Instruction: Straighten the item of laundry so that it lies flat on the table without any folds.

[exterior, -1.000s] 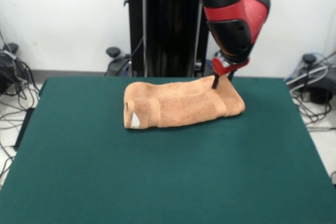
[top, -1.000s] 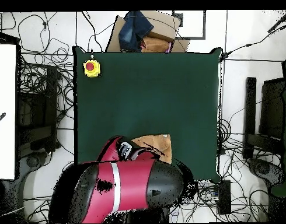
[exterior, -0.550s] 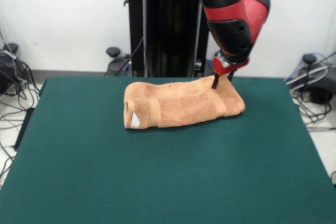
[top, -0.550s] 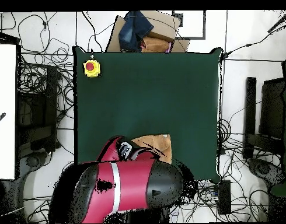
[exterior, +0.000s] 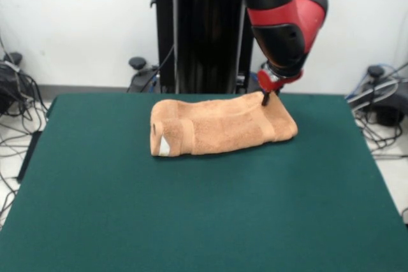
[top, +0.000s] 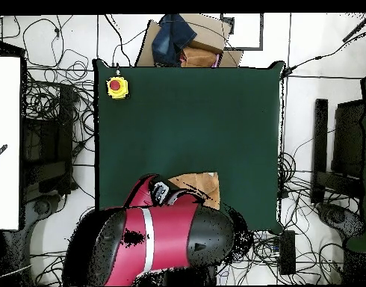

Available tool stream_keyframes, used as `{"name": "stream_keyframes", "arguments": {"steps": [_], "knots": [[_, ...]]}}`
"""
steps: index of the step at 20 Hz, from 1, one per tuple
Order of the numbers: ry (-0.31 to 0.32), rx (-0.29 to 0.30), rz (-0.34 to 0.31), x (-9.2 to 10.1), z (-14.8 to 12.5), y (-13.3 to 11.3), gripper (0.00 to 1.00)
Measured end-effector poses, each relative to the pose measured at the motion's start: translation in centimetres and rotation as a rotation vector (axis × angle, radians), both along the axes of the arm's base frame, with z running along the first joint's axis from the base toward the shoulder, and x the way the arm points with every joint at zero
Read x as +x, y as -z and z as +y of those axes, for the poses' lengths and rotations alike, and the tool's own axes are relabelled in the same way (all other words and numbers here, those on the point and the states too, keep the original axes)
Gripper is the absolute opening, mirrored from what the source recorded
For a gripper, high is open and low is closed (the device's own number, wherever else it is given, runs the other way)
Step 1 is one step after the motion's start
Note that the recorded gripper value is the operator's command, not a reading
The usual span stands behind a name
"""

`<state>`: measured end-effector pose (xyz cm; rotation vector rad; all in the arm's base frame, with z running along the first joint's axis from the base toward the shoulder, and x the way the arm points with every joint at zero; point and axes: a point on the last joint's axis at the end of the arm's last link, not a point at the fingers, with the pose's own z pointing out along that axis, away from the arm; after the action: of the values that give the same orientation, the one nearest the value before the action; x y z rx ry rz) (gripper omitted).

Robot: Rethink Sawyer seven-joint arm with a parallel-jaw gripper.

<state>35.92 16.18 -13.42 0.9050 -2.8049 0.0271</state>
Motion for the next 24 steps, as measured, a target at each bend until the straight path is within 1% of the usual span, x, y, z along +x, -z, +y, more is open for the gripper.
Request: {"name": "stream_keyframes", "arguments": {"steps": [16, 20, 21, 24], "knots": [[0.006, 0.000, -0.004, 0.3, -0.2, 0.0, 0.00], [0.030, 0.000, -0.009, 0.9, -0.9, -0.4, 0.00], [0.053, 0.002, -0.013, 1.4, -1.2, -1.0, 0.00], [0.091, 0.003, -0.019, 2.3, -1.6, -1.6, 0.00]]}}
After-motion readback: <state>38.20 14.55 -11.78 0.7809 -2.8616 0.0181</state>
